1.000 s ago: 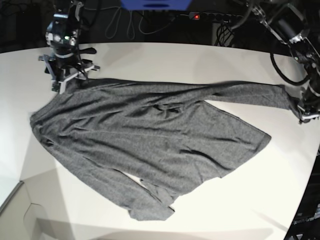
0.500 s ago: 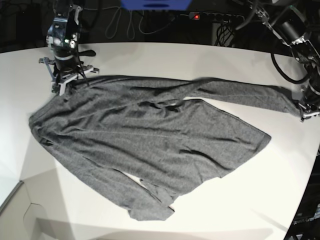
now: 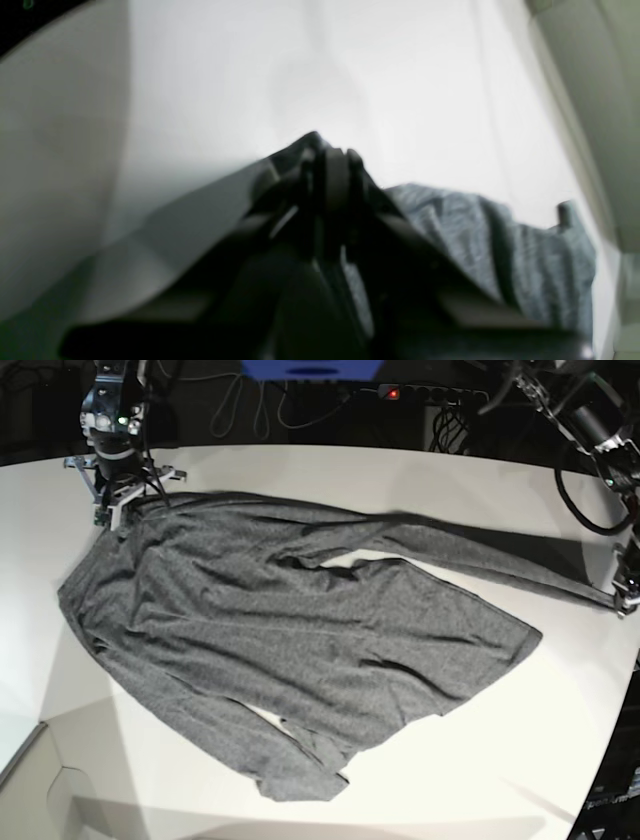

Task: Layout the t-shirt on the table in an organized manner, then fold the t-shirt properly
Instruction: 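Pull the sleeve with the left gripper to stretch the shirt flat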

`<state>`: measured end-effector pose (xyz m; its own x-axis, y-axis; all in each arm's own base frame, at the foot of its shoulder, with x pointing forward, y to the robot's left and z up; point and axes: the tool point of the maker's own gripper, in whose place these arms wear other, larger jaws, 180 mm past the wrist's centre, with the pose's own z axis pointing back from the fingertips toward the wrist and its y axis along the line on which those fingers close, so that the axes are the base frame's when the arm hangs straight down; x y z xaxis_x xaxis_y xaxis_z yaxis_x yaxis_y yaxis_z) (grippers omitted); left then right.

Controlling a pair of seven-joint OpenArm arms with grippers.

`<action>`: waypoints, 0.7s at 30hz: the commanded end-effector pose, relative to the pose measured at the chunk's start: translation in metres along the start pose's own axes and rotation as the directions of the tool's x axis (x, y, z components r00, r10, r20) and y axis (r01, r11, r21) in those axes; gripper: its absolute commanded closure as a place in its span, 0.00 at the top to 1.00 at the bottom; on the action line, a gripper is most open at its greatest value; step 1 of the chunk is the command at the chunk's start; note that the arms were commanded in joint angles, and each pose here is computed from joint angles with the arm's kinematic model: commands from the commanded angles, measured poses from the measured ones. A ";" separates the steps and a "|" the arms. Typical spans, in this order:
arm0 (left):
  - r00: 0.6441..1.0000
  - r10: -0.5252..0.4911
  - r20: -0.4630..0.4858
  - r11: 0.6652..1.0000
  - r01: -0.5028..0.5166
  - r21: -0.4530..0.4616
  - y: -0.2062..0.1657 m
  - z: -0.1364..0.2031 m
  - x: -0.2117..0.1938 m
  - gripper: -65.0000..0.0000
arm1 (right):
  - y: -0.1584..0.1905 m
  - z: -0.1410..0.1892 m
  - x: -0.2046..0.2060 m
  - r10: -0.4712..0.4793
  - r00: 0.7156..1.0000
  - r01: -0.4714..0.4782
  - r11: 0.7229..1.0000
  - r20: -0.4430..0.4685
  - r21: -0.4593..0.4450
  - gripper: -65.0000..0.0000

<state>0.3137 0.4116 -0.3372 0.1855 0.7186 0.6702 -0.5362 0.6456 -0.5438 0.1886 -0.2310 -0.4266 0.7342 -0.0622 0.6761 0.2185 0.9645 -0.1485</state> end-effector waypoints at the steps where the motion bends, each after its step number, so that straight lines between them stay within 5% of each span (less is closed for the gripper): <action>1: 0.997 -0.007 0.072 0.999 0.010 -0.040 -0.017 -0.001 0.029 0.00 | -0.007 0.002 0.008 0.011 1.000 -0.011 1.000 0.028 -0.014 0.00; 12: 0.996 -0.048 0.078 0.999 0.048 -0.004 -0.035 -0.019 0.033 0.00 | -0.014 0.005 0.000 0.042 0.999 -0.041 0.999 0.010 -0.020 0.00; 21: 0.991 -0.013 -0.136 0.999 0.018 0.033 -0.033 -0.046 -0.007 0.00 | -0.013 0.006 -0.002 0.046 0.999 -0.046 0.999 0.008 -0.016 0.00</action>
<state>0.3554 0.3830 -0.3732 0.3532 0.7569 0.5499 -0.5852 0.6373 -0.5014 0.1783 -0.2390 -0.4273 0.7487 -0.0297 0.6623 0.1964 0.9641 -0.1788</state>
